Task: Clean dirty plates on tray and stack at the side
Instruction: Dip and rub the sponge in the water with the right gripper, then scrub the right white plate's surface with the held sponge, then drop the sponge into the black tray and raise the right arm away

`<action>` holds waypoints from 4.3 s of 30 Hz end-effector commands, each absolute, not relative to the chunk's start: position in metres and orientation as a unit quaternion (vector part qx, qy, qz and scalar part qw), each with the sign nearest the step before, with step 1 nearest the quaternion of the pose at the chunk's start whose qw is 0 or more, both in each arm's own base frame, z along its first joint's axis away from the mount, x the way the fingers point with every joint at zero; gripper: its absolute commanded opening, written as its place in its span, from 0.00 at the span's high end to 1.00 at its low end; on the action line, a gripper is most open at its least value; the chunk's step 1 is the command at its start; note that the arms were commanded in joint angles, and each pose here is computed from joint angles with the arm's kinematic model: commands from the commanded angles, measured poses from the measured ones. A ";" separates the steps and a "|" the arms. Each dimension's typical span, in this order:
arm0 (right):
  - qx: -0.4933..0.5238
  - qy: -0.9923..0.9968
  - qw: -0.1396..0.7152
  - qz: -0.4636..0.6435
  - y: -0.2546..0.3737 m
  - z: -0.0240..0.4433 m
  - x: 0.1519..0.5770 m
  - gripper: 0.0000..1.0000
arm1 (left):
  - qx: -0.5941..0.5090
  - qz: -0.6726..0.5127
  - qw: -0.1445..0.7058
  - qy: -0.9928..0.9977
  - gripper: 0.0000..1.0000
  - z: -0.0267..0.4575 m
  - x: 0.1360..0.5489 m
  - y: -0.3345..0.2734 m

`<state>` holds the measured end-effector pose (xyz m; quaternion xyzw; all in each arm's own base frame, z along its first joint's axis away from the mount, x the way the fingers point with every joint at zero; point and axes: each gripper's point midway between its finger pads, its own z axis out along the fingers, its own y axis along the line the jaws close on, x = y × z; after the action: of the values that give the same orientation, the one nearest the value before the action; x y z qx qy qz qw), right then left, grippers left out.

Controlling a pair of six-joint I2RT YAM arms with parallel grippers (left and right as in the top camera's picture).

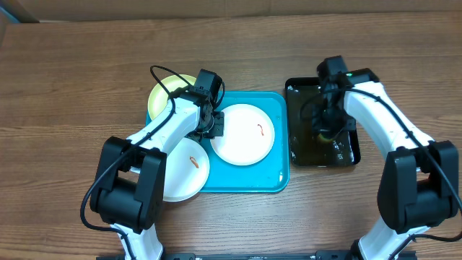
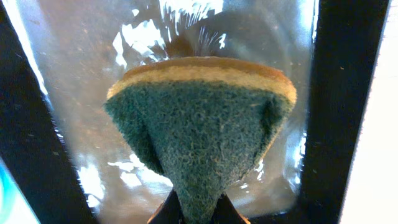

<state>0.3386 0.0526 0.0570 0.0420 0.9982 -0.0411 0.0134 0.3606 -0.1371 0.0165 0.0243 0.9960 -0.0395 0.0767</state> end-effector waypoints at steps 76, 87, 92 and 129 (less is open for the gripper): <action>-0.161 0.974 0.142 -0.066 0.209 0.009 0.355 0.72 | 0.028 -0.033 0.067 0.997 0.87 0.011 0.357 -0.135; -0.131 0.985 0.106 0.023 0.239 -0.008 0.343 0.96 | 0.028 -0.033 0.068 0.997 0.87 0.011 0.357 -0.135; -0.155 0.979 0.067 0.111 0.267 -0.007 0.327 0.96 | 0.028 -0.033 0.067 0.997 0.87 0.011 0.357 -0.135; 0.067 0.993 0.063 0.068 0.049 0.077 0.350 0.95 | 0.029 -0.045 0.064 0.997 0.60 0.011 0.355 -0.139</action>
<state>0.3620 0.0577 0.0965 0.0626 0.9902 0.0980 0.0777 0.3591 -0.1365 0.0161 0.0244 0.9963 -0.0387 0.0734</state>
